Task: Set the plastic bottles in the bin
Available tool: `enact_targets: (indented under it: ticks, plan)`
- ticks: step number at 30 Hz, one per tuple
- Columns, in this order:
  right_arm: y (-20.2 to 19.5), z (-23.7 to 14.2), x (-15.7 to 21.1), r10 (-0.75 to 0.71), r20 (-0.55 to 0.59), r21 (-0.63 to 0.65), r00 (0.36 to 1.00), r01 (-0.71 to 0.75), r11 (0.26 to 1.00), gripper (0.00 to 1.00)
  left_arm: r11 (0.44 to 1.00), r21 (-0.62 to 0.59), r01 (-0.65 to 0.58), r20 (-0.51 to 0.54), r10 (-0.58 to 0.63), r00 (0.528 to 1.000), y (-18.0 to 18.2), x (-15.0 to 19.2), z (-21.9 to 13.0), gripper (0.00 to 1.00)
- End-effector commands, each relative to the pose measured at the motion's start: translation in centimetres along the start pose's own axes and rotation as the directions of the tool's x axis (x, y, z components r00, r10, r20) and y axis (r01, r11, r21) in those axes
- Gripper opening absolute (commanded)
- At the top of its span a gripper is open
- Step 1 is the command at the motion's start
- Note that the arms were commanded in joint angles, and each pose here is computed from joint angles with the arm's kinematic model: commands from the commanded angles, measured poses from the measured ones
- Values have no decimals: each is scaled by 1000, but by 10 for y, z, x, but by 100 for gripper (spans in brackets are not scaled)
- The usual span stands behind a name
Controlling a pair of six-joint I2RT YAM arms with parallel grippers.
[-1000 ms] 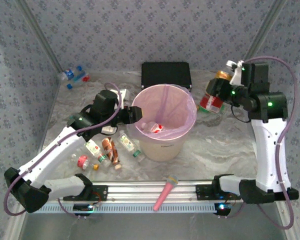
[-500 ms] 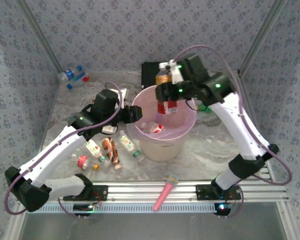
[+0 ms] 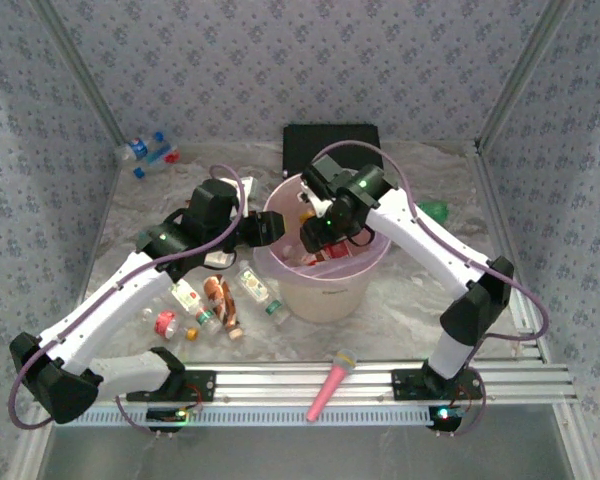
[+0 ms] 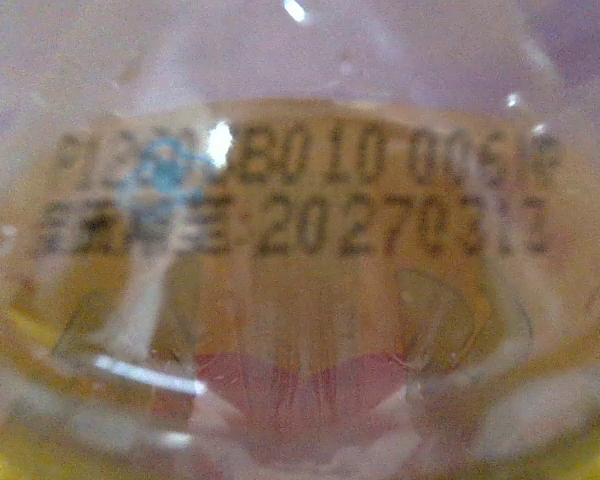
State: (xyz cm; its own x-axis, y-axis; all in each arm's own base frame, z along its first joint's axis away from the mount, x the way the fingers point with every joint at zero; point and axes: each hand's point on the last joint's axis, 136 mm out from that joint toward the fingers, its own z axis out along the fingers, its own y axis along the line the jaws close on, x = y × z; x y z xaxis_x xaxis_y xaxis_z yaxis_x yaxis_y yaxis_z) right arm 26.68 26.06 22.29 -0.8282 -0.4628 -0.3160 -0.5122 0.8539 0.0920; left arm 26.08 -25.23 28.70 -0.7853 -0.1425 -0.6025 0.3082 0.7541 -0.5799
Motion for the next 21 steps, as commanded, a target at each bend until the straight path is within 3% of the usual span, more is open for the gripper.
enact_targets:
  ticks: [1, 9, 12, 16, 21]
  plan:
    - [-2, 17, 1, -25, -16, 17, 1000, 25, 1000, 39, 1000, -24, -8, 2, 8, 1000, 1, -3, -3, 49]
    - [-1, 69, 11, -40, -107, 31, 993, 43, 999, 40, 1000, -24, -7, 2, 7, 1000, 1, -2, -3, 49]
    - [3, 86, 17, -27, -127, 16, 992, 30, 999, 45, 1000, -27, -7, 2, 7, 1000, 2, -1, -3, 49]
    - [6, 97, 20, -19, -134, 20, 991, 22, 1000, 56, 1000, -26, -9, 3, 10, 1000, 2, -2, -4, 49]
    - [3, 85, 15, -25, -110, 40, 994, 29, 999, 79, 1000, -28, -10, 3, 10, 1000, 2, -1, -3, 49]
